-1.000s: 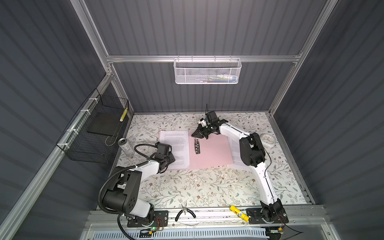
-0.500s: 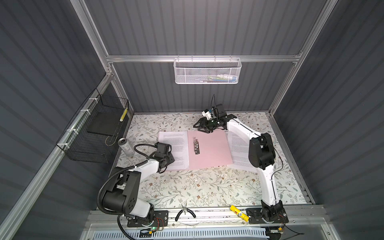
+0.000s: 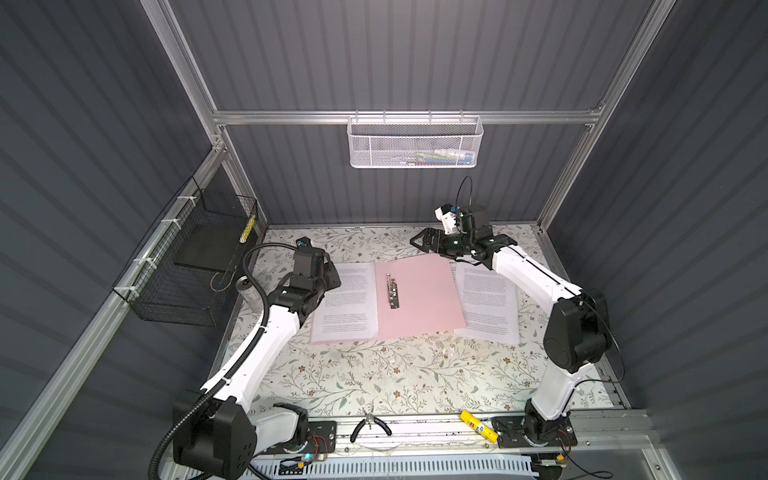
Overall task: Put the files into the folder
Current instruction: 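Release the clip lever and swing the right gripper toward the Chinese-text papers, then grasp the edge of the Chinese-text papers with the right gripper and lift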
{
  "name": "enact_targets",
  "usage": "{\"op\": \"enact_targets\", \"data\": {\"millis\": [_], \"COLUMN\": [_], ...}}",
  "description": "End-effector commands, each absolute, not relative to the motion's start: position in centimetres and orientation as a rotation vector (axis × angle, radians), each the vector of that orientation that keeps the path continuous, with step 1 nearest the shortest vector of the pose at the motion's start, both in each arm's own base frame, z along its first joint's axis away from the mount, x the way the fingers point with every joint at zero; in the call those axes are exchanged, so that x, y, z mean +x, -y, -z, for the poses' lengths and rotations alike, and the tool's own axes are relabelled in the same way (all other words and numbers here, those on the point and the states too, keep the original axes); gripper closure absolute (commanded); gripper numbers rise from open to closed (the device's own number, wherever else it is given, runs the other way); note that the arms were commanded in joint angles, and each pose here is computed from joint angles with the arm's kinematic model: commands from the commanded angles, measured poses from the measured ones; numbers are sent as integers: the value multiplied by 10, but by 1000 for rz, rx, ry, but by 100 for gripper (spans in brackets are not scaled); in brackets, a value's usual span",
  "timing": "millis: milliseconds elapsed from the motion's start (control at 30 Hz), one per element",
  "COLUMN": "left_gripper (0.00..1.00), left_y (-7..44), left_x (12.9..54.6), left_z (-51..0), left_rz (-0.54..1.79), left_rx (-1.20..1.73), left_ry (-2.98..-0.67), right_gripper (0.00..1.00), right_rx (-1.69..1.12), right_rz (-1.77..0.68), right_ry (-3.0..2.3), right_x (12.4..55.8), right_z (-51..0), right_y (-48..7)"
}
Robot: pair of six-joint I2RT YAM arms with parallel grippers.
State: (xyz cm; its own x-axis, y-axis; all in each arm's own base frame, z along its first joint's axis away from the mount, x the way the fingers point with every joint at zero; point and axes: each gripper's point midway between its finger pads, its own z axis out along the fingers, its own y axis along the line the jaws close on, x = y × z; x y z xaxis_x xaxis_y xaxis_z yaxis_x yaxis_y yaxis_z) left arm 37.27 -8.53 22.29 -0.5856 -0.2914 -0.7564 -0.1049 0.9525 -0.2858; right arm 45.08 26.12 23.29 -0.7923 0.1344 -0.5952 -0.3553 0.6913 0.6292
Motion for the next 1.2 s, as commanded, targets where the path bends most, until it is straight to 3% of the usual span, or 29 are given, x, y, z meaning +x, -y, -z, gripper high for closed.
{"op": "enact_targets", "data": {"millis": [0,367,533,700,900,1167], "left_gripper": [51,52,53,54,55,56], "left_y": [101,162,176,183,187,182], "left_x": [382,402,408,413,414,411], "left_z": [-226,-179,-166,-158,-155,-143], "left_rz": [331,461,505,534,562,534], "left_rx": [-185,-55,-30,-16,-22,-34], "left_ry": [-2179,-2265,-2287,-2300,-2289,-2319], "right_gripper": [1,3,1,2,19,34], "right_rx": [-66,395,634,764,829,869], "right_rz": [-906,-512,-335,-373,-486,-637], "right_ry": [-2258,-2344,-2386,-2424,-2463,-2467], "right_x": [455,401,377,371,381,388], "right_z": [-234,-180,-149,-115,-75,-48], "right_y": [-217,-22,41,55,55,42]}}
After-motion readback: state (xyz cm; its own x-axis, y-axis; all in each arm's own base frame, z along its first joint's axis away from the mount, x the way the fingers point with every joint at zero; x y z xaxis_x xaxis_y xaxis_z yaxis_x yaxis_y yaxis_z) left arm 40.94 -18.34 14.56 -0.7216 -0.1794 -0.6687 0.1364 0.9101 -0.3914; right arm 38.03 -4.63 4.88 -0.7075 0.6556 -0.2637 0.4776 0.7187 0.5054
